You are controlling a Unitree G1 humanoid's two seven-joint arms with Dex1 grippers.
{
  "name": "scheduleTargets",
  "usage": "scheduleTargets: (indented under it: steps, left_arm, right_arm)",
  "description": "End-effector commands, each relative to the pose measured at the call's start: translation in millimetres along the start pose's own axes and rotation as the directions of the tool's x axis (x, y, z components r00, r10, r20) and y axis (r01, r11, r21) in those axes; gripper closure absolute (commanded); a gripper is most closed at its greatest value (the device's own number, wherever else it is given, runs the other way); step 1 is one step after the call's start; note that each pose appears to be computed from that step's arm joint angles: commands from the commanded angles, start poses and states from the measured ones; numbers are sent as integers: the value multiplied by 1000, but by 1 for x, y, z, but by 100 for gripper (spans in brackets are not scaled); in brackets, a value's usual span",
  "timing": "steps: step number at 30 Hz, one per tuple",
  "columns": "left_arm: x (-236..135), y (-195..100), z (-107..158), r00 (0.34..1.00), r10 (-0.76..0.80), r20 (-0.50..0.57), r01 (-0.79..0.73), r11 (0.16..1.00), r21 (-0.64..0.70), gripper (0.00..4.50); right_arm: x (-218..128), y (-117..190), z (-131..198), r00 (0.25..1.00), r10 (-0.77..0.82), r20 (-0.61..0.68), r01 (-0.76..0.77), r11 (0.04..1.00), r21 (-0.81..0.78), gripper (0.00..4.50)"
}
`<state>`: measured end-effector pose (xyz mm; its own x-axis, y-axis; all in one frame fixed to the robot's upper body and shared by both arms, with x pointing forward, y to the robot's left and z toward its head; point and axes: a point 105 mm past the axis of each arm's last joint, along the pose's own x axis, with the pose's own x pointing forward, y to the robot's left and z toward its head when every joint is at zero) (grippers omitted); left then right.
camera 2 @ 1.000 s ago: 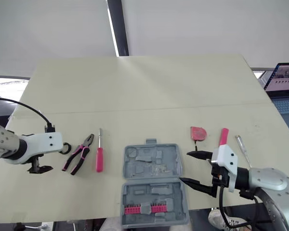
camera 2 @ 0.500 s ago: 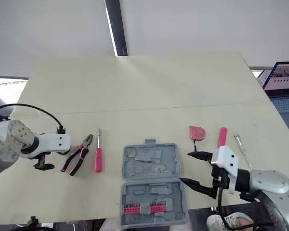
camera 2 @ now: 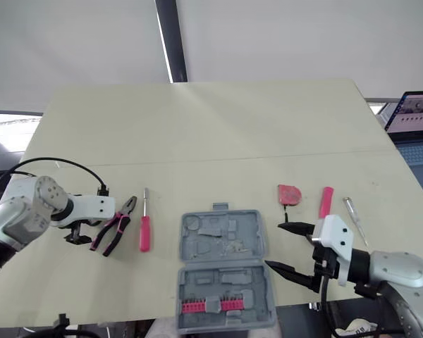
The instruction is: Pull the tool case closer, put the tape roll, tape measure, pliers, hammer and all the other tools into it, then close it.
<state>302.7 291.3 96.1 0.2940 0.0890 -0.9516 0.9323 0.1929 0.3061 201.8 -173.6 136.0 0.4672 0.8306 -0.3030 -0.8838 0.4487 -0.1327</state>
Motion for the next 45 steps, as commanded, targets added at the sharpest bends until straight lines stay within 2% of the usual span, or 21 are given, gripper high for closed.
scheduleTargets:
  steps: [1, 4, 5, 11, 20, 24, 29, 32, 35, 38, 45]
  left_arm:
    - [-2, 3, -5, 1000, 8, -24, -8, 1000, 2, 1]
    - [0, 2, -9, 999, 2, -37, -2, 1000, -2, 82]
    - [0, 2, -9, 999, 0, -38, 0, 1000, -3, 122]
    - [0, 1, -12, 999, -5, -47, 5, 1000, -4, 435]
    - [-14, 6, -19, 998, 35, -45, -36, 999, -26, 443]
    - [-42, 5, -16, 998, 50, 36, -47, 995, -85, 443]
    - [-64, -19, 4, 976, -23, 218, 52, 990, -129, 443]
    - [-71, -30, 19, 930, -68, 361, 121, 984, -127, 443]
    - [-76, -39, 37, 856, -105, 506, 198, 971, -135, 443]
    - [-83, -43, 65, 735, -134, 665, 300, 944, -141, 443]
    - [-84, -47, 103, 614, -183, 767, 365, 928, -71, 443]
  right_arm:
    - [-3, 1, 9, 1000, -12, 16, 12, 999, -31, 3]
    - [-3, 1, 9, 1000, -13, 16, 14, 999, -30, 0]
    - [-3, 2, 10, 1000, -13, 16, 14, 999, -30, 0]
    - [-2, 1, 9, 1000, -10, 16, 10, 1000, -29, 0]
    - [-6, 1, 6, 1000, -28, 11, 28, 999, -18, 0]
    - [-10, -1, 5, 999, -36, 5, 36, 999, -20, 0]
    - [-17, 0, 1, 999, -34, -13, 34, 999, -28, 0]
    - [-20, 3, -1, 999, -24, -20, 24, 999, -29, 0]
    - [-20, 6, -2, 1000, -21, -18, 20, 999, -29, 0]
    - [-17, 11, -3, 1000, -7, -9, 6, 1000, -28, 0]
    - [-11, 18, -8, 1000, -2, -1, 2, 1000, -18, 0]
